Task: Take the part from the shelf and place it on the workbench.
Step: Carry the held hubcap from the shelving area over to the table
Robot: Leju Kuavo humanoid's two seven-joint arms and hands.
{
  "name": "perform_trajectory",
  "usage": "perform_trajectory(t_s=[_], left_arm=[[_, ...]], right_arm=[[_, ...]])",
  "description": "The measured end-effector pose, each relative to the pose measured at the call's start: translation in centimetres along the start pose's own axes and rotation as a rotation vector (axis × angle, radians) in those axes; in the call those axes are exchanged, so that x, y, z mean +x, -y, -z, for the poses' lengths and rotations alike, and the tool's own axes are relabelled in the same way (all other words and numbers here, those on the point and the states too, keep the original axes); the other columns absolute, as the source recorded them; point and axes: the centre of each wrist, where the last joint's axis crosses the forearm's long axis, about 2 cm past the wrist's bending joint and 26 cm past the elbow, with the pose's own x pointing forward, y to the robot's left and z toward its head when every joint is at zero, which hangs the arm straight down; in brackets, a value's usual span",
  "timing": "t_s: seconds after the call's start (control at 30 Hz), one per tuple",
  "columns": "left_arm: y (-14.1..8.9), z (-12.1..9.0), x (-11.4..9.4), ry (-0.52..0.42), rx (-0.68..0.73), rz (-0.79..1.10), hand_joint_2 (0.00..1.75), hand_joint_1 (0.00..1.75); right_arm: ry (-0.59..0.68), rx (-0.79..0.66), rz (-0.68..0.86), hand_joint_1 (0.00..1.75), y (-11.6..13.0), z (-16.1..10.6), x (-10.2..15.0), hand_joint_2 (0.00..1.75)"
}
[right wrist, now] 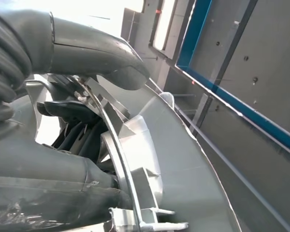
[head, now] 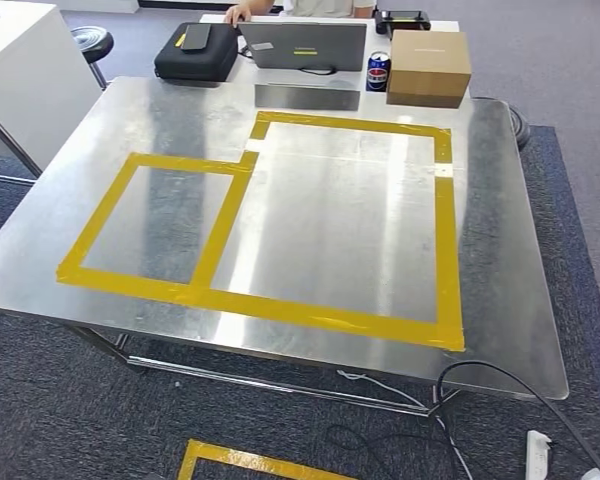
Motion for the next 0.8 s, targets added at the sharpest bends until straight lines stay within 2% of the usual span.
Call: perform_trajectory(t_s=[0.3, 0.53, 0.8], left_arm=[[-0.1, 0.0, -0.1, 0.012, 0.015, -0.033, 1.75, 0.00], [0.1, 0.0, -0.2, 0.022, 0.024, -0.067, 1.75, 0.00], [0.2, 0.0, -0.2, 0.047, -0.006, -0.081, 1.75, 0.00]], right_arm=[[-0.036, 0.010, -0.019, 1.75, 0.4, -0.7, -0.6, 1.75], [-0.139, 0.052, -0.152, 1.75, 2.5, -2.8, -3.8, 1.75], [-0.184, 0.114, -0.290, 1.75, 4.9, -4.3, -6.5, 1.75]])
